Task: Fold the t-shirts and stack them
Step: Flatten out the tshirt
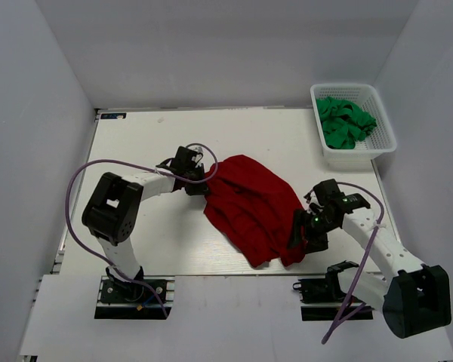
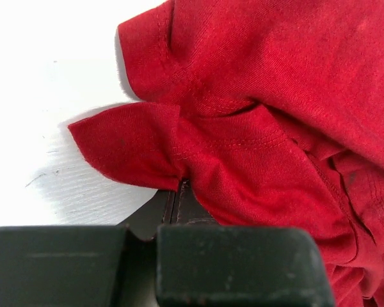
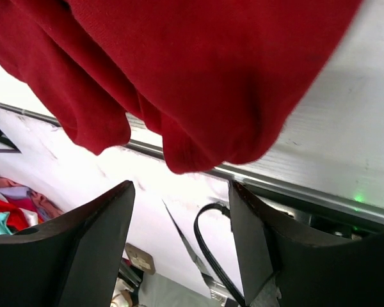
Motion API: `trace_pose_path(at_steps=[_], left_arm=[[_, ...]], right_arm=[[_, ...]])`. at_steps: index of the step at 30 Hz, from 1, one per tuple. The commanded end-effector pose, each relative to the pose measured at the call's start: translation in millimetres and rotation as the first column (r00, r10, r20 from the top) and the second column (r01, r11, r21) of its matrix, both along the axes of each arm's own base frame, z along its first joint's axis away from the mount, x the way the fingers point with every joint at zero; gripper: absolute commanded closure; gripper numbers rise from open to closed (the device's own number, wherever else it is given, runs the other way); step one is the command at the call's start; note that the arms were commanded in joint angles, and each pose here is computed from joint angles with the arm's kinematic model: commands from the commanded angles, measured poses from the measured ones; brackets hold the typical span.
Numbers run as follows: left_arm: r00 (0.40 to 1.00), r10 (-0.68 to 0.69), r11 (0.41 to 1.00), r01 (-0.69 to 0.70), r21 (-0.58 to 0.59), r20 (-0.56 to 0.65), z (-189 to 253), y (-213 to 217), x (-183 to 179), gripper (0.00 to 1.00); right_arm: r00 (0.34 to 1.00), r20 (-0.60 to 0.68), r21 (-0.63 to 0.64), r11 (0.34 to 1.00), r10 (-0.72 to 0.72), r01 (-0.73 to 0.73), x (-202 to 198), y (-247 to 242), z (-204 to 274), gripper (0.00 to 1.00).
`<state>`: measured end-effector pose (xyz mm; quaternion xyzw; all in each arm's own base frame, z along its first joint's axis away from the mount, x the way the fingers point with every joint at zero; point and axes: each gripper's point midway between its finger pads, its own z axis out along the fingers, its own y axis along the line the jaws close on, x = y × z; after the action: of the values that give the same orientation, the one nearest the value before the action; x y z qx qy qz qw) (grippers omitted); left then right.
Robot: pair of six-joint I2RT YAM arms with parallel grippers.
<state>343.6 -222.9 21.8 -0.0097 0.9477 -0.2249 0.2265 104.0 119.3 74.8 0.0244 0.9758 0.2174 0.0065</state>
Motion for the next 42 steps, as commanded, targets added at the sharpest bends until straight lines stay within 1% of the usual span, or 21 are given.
trace_pose_path(at_steps=[1, 5, 11, 14, 17, 18, 19, 24, 26, 27, 28, 29, 30, 31, 33, 34, 37, 38, 39, 41, 42], left_arm=[[0.999, 0.008, 1.000, -0.007, -0.014, 0.053, 14, -1, 4, 1.00], [0.998, 0.008, 1.000, -0.007, -0.018, 0.062, 18, 0, 2, 1.00], [0.997, 0.015, 0.999, -0.012, -0.035, 0.080, 27, 1, -2, 1.00], [0.993, 0.031, 0.999, -0.028, -0.029, 0.113, 36, 4, 2, 1.00], [0.987, 0.040, 0.999, -0.036, -0.024, 0.157, 51, 7, 7, 1.00], [0.985, 0.040, 0.999, -0.036, -0.028, 0.165, 54, 6, 10, 1.00], [0.983, 0.033, 0.999, -0.028, -0.029, 0.183, 60, 6, 10, 1.00], [0.951, 0.065, 0.997, -0.051, -0.054, 0.302, 107, 6, 29, 1.00], [0.929, 0.076, 0.996, -0.057, -0.063, 0.363, 134, 5, 40, 1.00], [0.912, 0.065, 0.997, -0.042, -0.066, 0.404, 150, 4, 43, 1.00], [0.890, 0.074, 0.996, -0.044, -0.076, 0.450, 171, 4, 50, 1.00], [0.877, 0.080, 0.995, -0.042, -0.091, 0.473, 185, 3, 52, 1.00], [0.843, 0.111, 0.992, -0.062, -0.110, 0.526, 214, 6, 57, 1.00], [0.821, 0.127, 0.990, -0.067, -0.127, 0.557, 230, 7, 60, 1.00], [0.761, 0.146, 0.988, -0.075, -0.137, 0.632, 266, 13, 63, 1.00], [0.727, 0.160, 0.986, -0.080, -0.149, 0.668, 284, 16, 64, 1.00], [0.615, 0.207, 0.978, -0.125, -0.165, 0.761, 342, 34, 61, 1.00], [0.559, 0.225, 0.974, -0.137, -0.179, 0.798, 372, 42, 57, 1.00], [0.531, 0.228, 0.973, -0.144, -0.178, 0.816, 385, 46, 55, 1.00], [0.461, 0.231, 0.971, -0.165, -0.173, 0.857, 415, 57, 50, 1.00], [0.432, 0.235, 0.969, -0.173, -0.176, 0.871, 428, 63, 44, 1.00]], right_arm=[[1.000, 0.003, 0.036, 0.999, 0.007, -0.007, 1, 12, -4, 0.34], [0.999, -0.030, -0.002, 1.000, 0.026, -0.026, 2, 15, -19, 0.40], [0.997, -0.048, -0.077, 0.995, 0.055, -0.058, 7, 15, -36, 0.44], [1.000, -0.002, -0.119, 0.993, 0.028, -0.028, 20, 15, -38, 0.69], [0.998, 0.057, -0.154, 0.988, 0.008, 0.001, 34, 12, -34, 0.69], [0.997, 0.082, -0.146, 0.989, 0.007, 0.005, 40, 15, -30, 0.73], [0.996, 0.092, -0.140, 0.990, 0.008, 0.005, 42, 16, -28, 1.00], [0.975, 0.219, -0.074, 0.997, 0.031, -0.016, 69, 30, 0, 1.00], [0.949, 0.314, -0.053, 0.999, 0.030, -0.014, 89, 37, 26, 1.00], [0.926, 0.376, -0.040, 0.999, 0.033, -0.019, 97, 37, 42, 1.00], [0.876, 0.480, -0.044, 0.999, 0.039, -0.021, 118, 38, 72, 1.00], [0.855, 0.517, -0.042, 0.998, 0.052, -0.036, 123, 39, 85, 1.00], [0.808, 0.584, -0.047, 0.997, 0.082, -0.067, 131, 39, 102, 1.00], [0.747, 0.662, -0.026, 0.998, 0.061, -0.059, 144, 42, 138, 1.00], [0.663, 0.748, -0.006, 0.999, 0.030, -0.038, 157, 41, 175, 1.00], [0.631, 0.775, 0.002, 0.999, 0.020, -0.035, 160, 41, 189, 1.00], [0.487, 0.871, 0.028, 0.996, -0.066, 0.085, 181, 26, 252, 1.00], [0.446, 0.891, 0.040, 0.994, -0.079, 0.098, 184, 23, 271, 1.00], [0.417, 0.904, 0.049, 0.993, -0.090, 0.108, 186, 22, 282, 1.00], [0.307, 0.942, 0.092, 0.984, -0.136, 0.154, 191, 12, 322, 1.00], [0.274, 0.951, 0.103, 0.981, -0.146, 0.164, 193, 10, 333, 1.00]])
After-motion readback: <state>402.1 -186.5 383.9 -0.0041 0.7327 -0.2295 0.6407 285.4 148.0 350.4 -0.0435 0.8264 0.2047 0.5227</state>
